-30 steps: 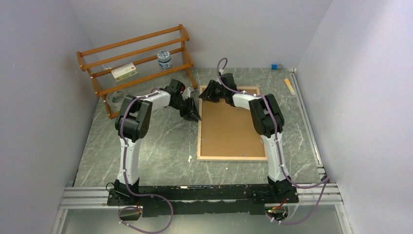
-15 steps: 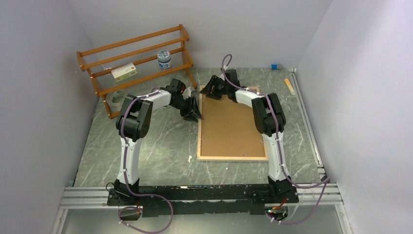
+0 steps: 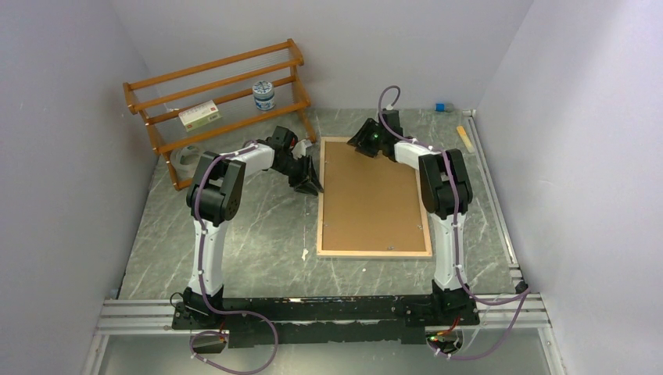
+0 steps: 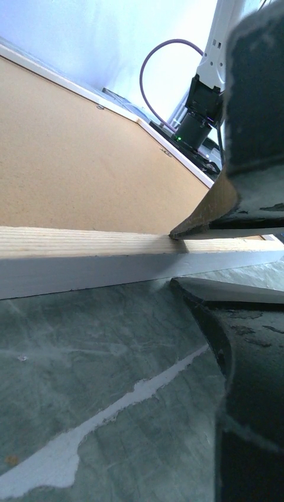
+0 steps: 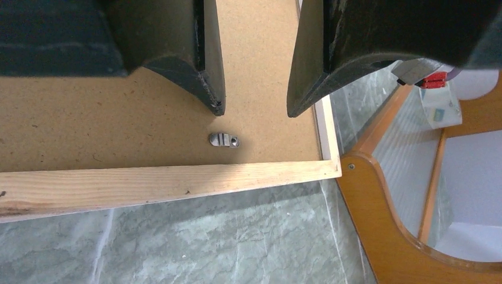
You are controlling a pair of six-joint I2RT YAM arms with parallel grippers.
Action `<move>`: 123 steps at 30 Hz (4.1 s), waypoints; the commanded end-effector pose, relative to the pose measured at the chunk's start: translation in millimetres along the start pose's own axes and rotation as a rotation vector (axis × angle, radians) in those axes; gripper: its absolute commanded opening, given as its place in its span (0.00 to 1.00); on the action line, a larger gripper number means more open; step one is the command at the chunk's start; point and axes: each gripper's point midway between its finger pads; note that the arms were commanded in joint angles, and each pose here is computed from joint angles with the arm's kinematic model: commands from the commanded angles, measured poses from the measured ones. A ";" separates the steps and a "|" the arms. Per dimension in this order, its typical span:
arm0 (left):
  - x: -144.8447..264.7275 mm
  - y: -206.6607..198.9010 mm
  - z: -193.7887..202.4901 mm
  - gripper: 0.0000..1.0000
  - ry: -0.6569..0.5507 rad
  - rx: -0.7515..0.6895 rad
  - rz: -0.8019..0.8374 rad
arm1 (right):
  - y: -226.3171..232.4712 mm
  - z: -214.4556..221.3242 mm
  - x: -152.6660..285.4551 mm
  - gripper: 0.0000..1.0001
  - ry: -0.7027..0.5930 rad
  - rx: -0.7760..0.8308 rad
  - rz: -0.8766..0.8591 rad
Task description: Put the photo into the frame
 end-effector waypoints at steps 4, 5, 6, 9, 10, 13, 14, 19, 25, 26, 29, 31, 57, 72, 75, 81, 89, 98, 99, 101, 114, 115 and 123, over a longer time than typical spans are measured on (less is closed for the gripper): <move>-18.4 67.2 7.5 0.36 0.000 0.005 -0.223 | -2.7 -7.0 -4.8 0.46 -0.031 0.027 0.049; -18.6 67.0 7.8 0.35 0.001 0.006 -0.221 | -4.5 -6.8 -6.8 0.46 -0.031 0.026 0.055; -19.0 66.7 7.8 0.35 0.002 0.007 -0.218 | -6.7 -8.0 -8.2 0.45 -0.037 0.027 0.065; -19.2 66.2 7.6 0.35 0.002 0.006 -0.215 | -13.9 -11.8 -11.3 0.44 -0.063 0.030 0.097; -19.2 66.6 7.9 0.35 0.003 0.007 -0.217 | -19.1 -10.2 -11.8 0.44 -0.058 0.027 0.118; -20.0 67.3 8.6 0.34 0.007 0.009 -0.216 | -24.1 -9.9 -16.4 0.44 -0.061 0.025 0.132; -20.5 67.8 9.2 0.34 0.009 0.010 -0.215 | -25.2 -10.0 -17.9 0.44 -0.062 0.023 0.134; -19.9 67.7 9.7 0.34 0.010 0.007 -0.215 | -36.2 -13.9 -20.0 0.42 -0.087 0.015 0.184; -19.6 67.9 10.5 0.33 0.012 0.006 -0.216 | -34.8 -10.6 -28.2 0.42 -0.065 0.027 0.148; -19.7 68.0 10.7 0.33 0.013 0.005 -0.216 | -32.7 -7.6 -30.2 0.42 -0.051 0.018 0.125; -19.6 67.6 10.6 0.33 0.013 0.006 -0.215 | -20.9 -1.5 -35.1 0.42 -0.017 -0.025 0.035; -20.2 67.3 10.8 0.34 0.015 0.007 -0.211 | -14.4 4.6 -36.2 0.42 0.011 -0.091 -0.023; -1.2 56.6 9.3 0.49 -0.003 0.009 -0.195 | -85.6 -85.6 149.2 0.70 -0.213 0.059 0.489; -3.6 58.3 16.5 0.49 0.016 0.013 -0.180 | -169.0 -68.8 149.3 0.73 -0.127 0.066 0.733; -3.7 58.8 16.4 0.49 0.017 0.011 -0.181 | -172.8 -71.2 143.0 0.73 -0.119 0.079 0.741; -4.6 60.5 16.7 0.49 0.020 0.010 -0.185 | -175.4 -78.5 133.5 0.72 -0.118 0.086 0.746; -5.4 63.1 18.2 0.48 0.023 0.013 -0.189 | -184.4 -74.1 129.5 0.59 -0.090 0.095 0.775; -4.9 62.8 17.3 0.48 0.020 0.014 -0.190 | -176.4 -58.4 124.0 0.41 -0.012 0.119 0.683; -5.1 63.2 17.5 0.48 0.021 0.014 -0.191 | -174.8 -57.6 124.1 0.40 -0.006 0.117 0.670; -5.6 63.3 17.9 0.48 0.022 0.016 -0.188 | -172.2 -54.9 124.6 0.37 0.006 0.113 0.648; -7.6 65.7 20.0 0.48 0.028 0.024 -0.187 | -164.3 -53.3 131.7 0.27 0.007 0.094 0.624; -7.2 65.6 19.3 0.48 0.026 0.025 -0.188 | -163.9 -54.9 131.7 0.31 0.001 0.087 0.629; -8.2 67.0 19.9 0.48 0.029 0.029 -0.191 | -175.0 -56.2 130.4 0.51 0.021 0.050 0.708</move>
Point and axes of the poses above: each gripper's point midway between its finger pads, its own x axis back along the fingers, its own y axis along the line the jaws close on, z = x × y, and after that the axes turned 1 degree about x, right-handed
